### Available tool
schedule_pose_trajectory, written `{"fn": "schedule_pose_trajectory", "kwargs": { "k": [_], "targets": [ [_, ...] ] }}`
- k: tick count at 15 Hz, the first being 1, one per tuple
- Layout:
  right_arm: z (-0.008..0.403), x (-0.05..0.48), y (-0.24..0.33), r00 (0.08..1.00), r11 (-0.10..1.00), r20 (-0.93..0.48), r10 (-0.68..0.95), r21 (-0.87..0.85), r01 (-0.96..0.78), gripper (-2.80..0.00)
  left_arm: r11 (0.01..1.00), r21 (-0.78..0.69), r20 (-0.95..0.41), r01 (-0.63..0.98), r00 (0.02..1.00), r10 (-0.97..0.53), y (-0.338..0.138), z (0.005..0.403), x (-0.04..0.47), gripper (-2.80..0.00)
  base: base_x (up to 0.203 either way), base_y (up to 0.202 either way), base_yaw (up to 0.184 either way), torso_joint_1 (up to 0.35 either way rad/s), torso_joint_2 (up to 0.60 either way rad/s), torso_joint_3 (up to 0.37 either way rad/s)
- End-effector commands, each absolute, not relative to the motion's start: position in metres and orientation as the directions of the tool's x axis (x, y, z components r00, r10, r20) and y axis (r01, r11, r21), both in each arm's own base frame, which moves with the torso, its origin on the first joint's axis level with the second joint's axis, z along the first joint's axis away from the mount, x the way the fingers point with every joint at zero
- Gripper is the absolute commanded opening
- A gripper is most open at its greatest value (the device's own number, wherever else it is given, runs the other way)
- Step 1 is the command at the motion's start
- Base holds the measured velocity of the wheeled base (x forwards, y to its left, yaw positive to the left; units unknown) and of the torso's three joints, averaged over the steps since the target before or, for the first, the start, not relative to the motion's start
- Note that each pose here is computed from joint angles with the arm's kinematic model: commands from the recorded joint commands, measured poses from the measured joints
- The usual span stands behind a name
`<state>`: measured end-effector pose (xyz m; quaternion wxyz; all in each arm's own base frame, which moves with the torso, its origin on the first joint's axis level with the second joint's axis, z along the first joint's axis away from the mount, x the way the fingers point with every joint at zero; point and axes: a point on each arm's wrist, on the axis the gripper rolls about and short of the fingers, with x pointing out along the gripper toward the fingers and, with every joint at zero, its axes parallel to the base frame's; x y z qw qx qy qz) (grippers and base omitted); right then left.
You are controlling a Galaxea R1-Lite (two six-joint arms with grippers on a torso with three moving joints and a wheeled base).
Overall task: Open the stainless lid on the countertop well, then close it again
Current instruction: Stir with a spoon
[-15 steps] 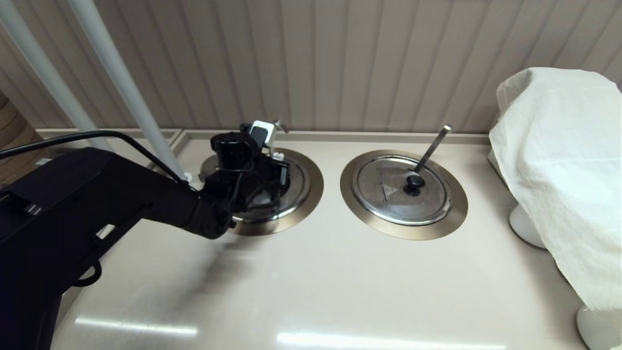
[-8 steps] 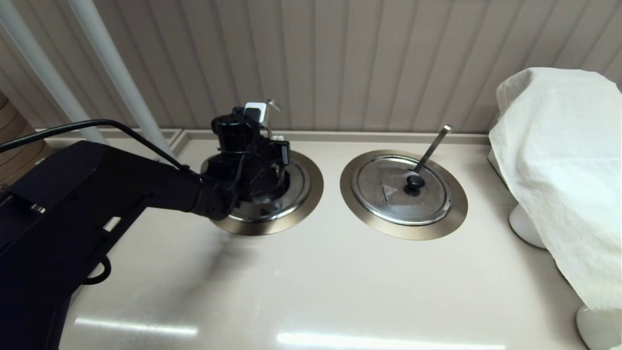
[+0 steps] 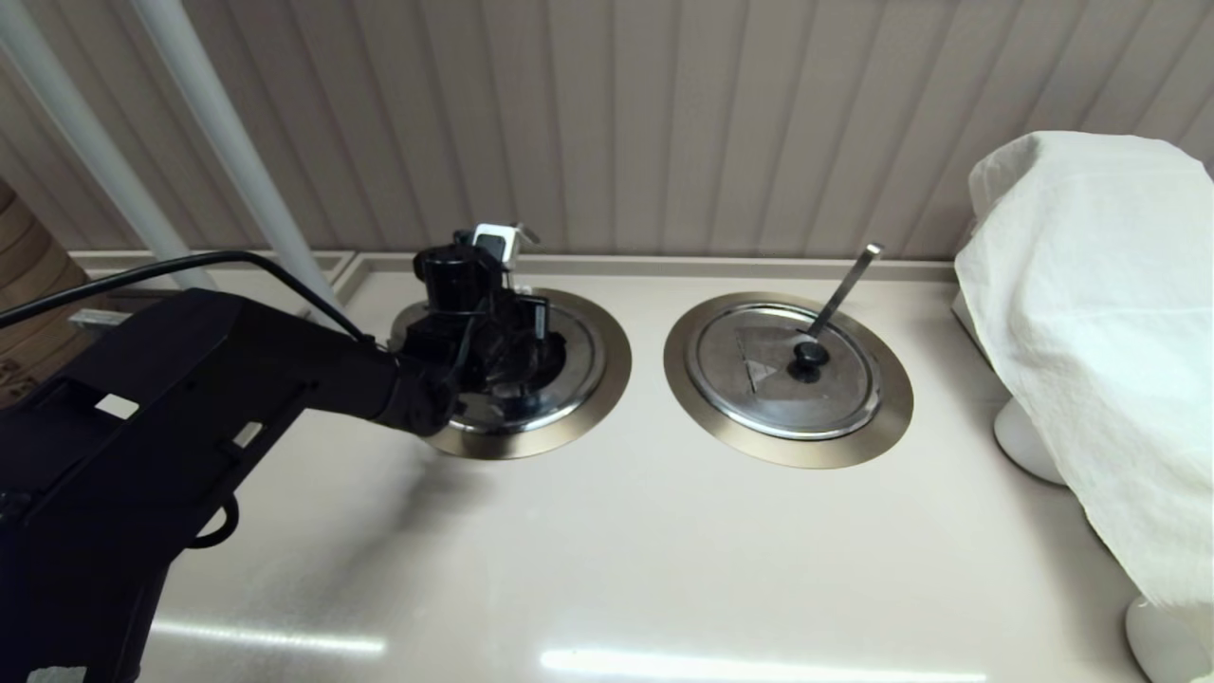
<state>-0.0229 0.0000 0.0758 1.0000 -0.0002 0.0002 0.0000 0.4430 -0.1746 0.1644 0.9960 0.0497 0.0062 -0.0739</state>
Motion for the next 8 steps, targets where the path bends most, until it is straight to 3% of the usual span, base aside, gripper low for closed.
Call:
{"fn": "schedule_pose_trajectory", "kwargs": {
  "k": [1, 8],
  "targets": [
    [0.076, -0.023, 0.0, 1.0, 1.0, 0.0, 0.0, 0.0, 0.0, 0.0, 0.983, 0.103, -0.016, 0.15, 0.989, -0.149, -0.172, 0.169, 0.438, -2.8, 0.0, 0.0, 0.0, 0.0, 0.0, 0.0],
    [0.076, -0.023, 0.0, 1.0, 1.0, 0.0, 0.0, -0.002, 0.0, 0.0, 0.962, -0.024, -0.015, 0.273, 0.962, -0.274, -0.18, 0.185, 0.428, -2.8, 0.0, 0.0, 0.0, 0.0, 0.0, 0.0]
  ]
}}
